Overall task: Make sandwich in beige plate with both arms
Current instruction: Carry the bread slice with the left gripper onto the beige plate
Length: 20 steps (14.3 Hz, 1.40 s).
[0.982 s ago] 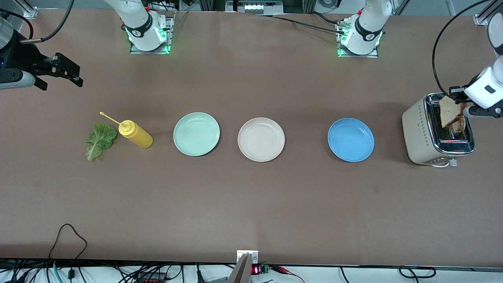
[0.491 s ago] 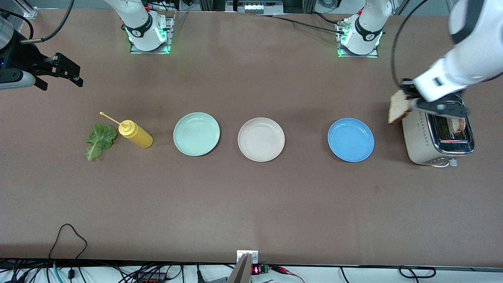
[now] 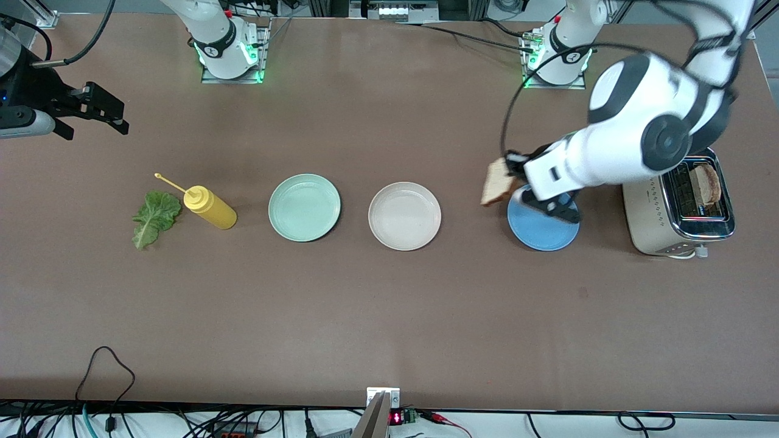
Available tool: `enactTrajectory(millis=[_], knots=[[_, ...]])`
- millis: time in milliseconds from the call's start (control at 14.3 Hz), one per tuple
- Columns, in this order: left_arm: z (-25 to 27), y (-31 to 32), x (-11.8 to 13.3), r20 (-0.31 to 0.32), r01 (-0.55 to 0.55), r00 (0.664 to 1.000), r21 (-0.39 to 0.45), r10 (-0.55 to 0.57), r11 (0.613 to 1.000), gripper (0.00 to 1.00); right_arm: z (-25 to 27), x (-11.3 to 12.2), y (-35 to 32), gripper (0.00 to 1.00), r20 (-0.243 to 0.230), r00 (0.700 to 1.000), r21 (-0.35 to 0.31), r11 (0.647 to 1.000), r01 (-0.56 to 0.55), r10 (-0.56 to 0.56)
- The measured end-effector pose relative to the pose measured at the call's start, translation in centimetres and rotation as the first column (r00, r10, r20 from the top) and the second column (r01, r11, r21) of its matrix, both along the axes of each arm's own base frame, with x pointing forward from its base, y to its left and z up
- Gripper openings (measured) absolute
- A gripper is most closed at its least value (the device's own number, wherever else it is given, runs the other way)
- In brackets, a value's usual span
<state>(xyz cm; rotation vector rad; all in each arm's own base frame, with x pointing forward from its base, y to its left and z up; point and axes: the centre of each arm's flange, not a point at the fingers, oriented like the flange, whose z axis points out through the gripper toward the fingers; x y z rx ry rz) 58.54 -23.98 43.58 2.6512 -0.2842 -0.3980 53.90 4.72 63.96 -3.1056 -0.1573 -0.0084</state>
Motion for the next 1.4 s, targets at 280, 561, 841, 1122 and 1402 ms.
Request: enactTrajectory(millis=[280,561,841,1122,1402], knots=[[-6.5,-3.2,2.5,-0.132,-0.187,0.979,-0.248,0.158,0.951,0.07,0.0,0.0,0.0,1.00,0.000,1.000,0.000,1.000,0.000,0.000],[-12.6,-5.4,3.0,-0.200,-0.263,0.961,-0.444,0.191,0.857,0.07,0.0,0.0,0.0,1.00,-0.001,1.000,0.000,1.000,0.000,0.000],[-19.1,-4.4,1.3,-0.113,-0.279,0.959,-0.520,0.258,0.808,0.07,-0.6,0.2,-0.1,1.00,-0.012,1.000,0.000,1.000,0.002,-0.002],[-23.1,-4.1,-1.6,-0.063,-0.253,0.963,-0.560,0.264,0.789,0.07,-2.0,0.7,-0.1,1.00,-0.042,0.997,0.001,0.998,-0.058,0.058],[-24.2,-4.1,-2.5,-0.057,-0.261,0.956,-0.615,0.288,0.744,0.07,-3.3,1.4,-1.3,1.00,-0.056,0.971,0.034,0.972,-0.231,0.233]])
